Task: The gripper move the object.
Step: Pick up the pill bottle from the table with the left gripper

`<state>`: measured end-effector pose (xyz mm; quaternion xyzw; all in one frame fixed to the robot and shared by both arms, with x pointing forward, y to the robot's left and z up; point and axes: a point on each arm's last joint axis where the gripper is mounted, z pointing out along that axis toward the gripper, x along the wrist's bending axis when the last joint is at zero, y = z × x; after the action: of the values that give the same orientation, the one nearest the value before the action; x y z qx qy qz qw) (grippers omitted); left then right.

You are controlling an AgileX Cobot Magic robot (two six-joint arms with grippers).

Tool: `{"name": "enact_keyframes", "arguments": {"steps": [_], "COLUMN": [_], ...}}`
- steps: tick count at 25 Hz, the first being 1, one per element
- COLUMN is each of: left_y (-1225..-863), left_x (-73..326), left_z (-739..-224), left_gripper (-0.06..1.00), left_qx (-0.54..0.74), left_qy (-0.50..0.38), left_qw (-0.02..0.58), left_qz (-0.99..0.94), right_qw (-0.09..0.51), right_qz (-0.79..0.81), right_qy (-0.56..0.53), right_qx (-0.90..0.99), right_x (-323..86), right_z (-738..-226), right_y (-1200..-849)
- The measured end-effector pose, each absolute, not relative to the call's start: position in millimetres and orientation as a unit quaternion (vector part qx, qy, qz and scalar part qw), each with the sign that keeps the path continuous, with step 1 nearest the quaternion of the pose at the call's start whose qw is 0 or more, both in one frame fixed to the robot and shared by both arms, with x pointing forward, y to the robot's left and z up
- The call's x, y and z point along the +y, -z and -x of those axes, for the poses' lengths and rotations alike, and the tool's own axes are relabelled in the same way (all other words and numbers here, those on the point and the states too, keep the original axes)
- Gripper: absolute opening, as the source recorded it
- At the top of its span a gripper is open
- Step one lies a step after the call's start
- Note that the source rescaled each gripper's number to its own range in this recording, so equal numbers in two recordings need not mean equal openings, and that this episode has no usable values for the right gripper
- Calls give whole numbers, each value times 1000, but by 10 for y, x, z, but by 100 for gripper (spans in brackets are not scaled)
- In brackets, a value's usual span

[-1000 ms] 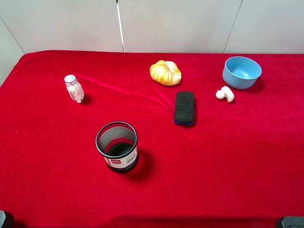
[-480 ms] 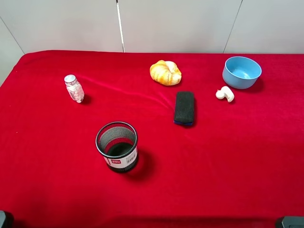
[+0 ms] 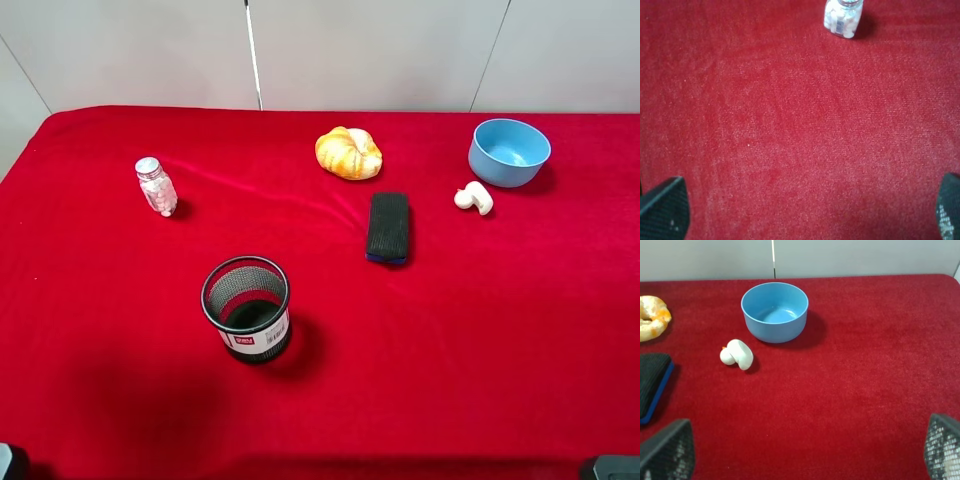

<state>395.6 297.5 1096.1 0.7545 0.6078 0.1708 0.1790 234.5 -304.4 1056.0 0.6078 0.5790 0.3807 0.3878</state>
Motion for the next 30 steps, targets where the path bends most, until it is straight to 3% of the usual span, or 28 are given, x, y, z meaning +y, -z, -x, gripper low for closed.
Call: {"name": "enact_keyframes", "arguments": {"steps": [21,30], "left_y": [-10578,-10319], "left_x": [2926,2679], "left_z": [-5140,-5620], "left_gripper": [98,98], "left_qx": [585,554], "left_qy": [-63,-32], "left_qw": [131,112], "left_qz": [-798,-825], "right_qw": [388,388], "right_qz": [-608,-608], "right_qy": [-381,-381], "right_qx": [579,579], "right_x": [-3044,-3044], "right_z": [-2345,-2345], "right_y": [-10560,-10560]}}
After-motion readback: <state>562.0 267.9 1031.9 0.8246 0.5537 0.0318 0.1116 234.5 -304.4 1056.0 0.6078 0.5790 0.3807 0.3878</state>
